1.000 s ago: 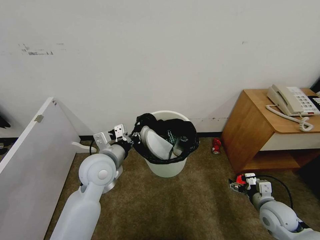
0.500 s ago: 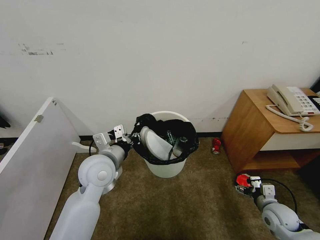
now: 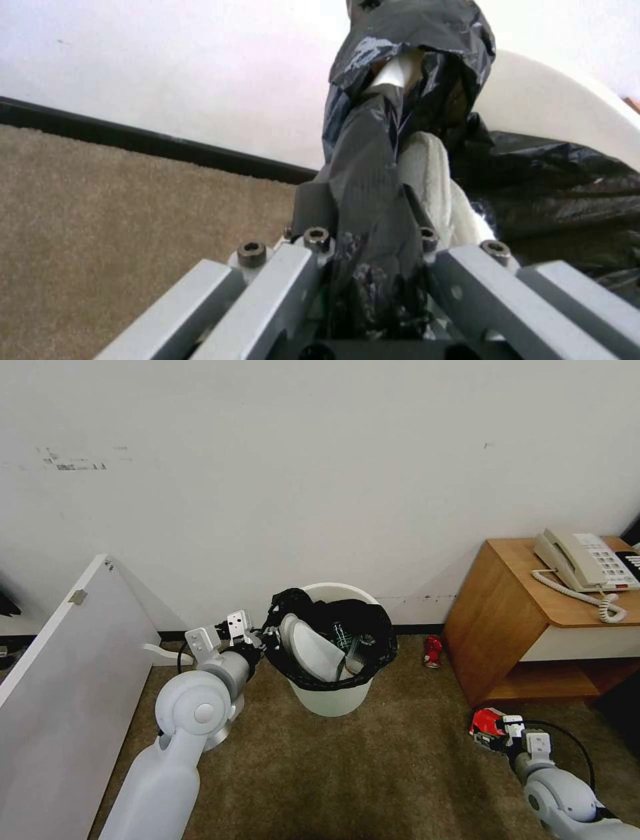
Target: Pick up the trash bin, then pick up the garbage from the floor and place it into the trash bin.
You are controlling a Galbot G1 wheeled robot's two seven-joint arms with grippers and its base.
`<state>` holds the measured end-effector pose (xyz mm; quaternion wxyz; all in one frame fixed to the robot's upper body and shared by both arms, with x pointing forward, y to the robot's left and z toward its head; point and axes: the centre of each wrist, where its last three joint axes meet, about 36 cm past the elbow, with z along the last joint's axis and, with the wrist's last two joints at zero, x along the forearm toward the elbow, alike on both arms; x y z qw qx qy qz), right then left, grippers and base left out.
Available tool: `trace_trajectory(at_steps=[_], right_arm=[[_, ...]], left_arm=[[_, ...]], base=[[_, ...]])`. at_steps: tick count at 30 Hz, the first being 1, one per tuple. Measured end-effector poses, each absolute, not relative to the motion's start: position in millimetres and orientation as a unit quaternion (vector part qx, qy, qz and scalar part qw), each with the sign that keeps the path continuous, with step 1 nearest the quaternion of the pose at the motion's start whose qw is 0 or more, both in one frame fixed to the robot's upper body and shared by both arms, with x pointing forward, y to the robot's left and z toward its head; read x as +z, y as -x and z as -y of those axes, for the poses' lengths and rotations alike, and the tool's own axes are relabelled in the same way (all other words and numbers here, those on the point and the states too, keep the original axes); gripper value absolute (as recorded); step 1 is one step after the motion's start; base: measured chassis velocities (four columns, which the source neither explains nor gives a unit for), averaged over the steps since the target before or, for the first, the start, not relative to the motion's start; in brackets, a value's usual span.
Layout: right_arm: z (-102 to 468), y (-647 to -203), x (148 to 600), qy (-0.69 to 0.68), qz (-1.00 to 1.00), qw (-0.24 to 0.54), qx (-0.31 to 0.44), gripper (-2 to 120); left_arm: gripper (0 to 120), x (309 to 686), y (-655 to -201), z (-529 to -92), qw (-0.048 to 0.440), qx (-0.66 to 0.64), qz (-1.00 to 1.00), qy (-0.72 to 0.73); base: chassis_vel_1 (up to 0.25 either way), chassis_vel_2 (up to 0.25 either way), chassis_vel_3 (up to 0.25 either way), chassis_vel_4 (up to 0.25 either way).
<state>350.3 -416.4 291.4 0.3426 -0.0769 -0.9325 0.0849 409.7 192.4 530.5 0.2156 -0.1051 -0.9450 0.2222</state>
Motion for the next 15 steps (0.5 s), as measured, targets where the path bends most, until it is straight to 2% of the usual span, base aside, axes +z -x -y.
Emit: trace_trajectory(at_steps=[15], right_arm=[[415.4,-363.3,271.4,0.088,0.931,0.34,0.103,100]], left_arm=[[5,531.5,-409.6,-193.1,0.214,0.221,0.946,0.105]], base=[[0.0,0.0,0.0,0.0]])
